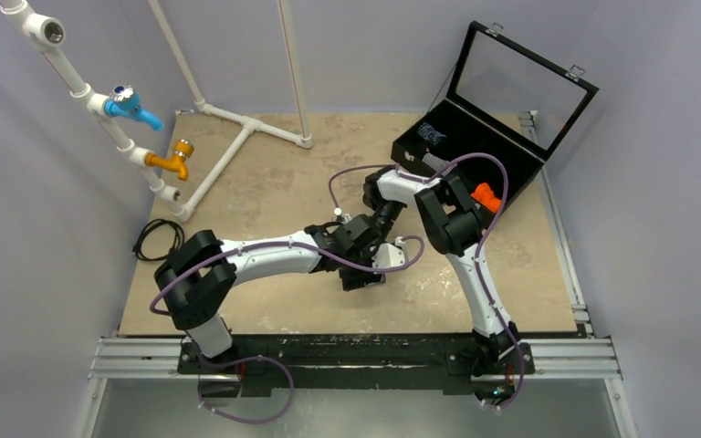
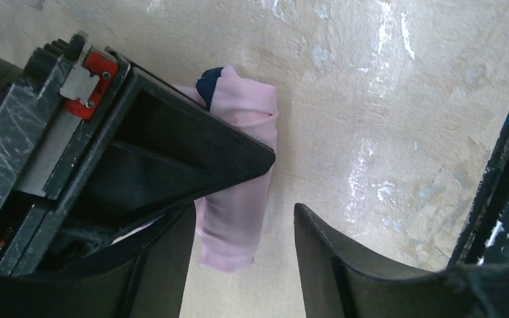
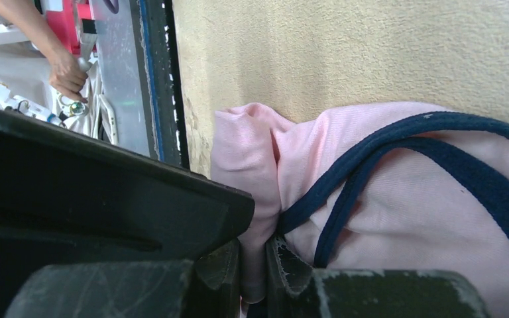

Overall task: Roll the underwear
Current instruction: Roll the underwear to the center of the board.

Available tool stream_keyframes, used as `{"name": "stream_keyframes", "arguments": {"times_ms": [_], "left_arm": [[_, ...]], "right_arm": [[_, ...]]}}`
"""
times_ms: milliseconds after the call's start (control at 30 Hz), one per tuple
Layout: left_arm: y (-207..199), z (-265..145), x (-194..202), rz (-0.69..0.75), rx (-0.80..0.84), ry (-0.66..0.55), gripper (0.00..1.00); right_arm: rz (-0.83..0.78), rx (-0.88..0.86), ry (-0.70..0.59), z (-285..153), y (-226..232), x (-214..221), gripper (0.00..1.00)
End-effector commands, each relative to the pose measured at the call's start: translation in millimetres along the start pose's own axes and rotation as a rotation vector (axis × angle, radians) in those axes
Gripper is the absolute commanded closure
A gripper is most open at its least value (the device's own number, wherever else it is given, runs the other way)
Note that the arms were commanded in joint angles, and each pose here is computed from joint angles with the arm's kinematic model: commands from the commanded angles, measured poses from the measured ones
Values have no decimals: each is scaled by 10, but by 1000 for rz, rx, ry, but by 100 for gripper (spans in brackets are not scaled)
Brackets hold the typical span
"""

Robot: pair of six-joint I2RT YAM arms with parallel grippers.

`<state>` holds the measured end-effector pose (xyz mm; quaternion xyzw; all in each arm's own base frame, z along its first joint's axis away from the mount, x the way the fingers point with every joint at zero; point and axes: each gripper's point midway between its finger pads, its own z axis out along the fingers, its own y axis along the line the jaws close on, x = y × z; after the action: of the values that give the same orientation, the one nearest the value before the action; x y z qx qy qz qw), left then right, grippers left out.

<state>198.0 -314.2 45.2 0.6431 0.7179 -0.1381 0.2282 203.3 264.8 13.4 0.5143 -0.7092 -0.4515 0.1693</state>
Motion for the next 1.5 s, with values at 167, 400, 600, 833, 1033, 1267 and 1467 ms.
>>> {"name": "stream_keyframes", "arguments": {"times_ms": [167,400,600,833,1033,1267,1467], "left_arm": [[90,143,-175,32,-40,-26,51],[4,259,-75,-6,-3,-1,71],[-105,359,26,-23,50,23,100],[-173,425,120,-15,89,50,100],[-262,469,197,-17,141,86,100],[-287,464,242,-11,158,100,100],[-280,450,243,-21,165,95,100]], "right_arm": [[-131,134,65,107,-557,80,89],[-126,137,61,107,-557,71,83],[-124,143,58,98,-545,67,77],[-128,152,47,37,-473,46,59],[-123,171,34,-79,-403,35,49],[-98,240,-23,-392,-445,56,48],[-76,290,-55,-604,-471,125,47]]}}
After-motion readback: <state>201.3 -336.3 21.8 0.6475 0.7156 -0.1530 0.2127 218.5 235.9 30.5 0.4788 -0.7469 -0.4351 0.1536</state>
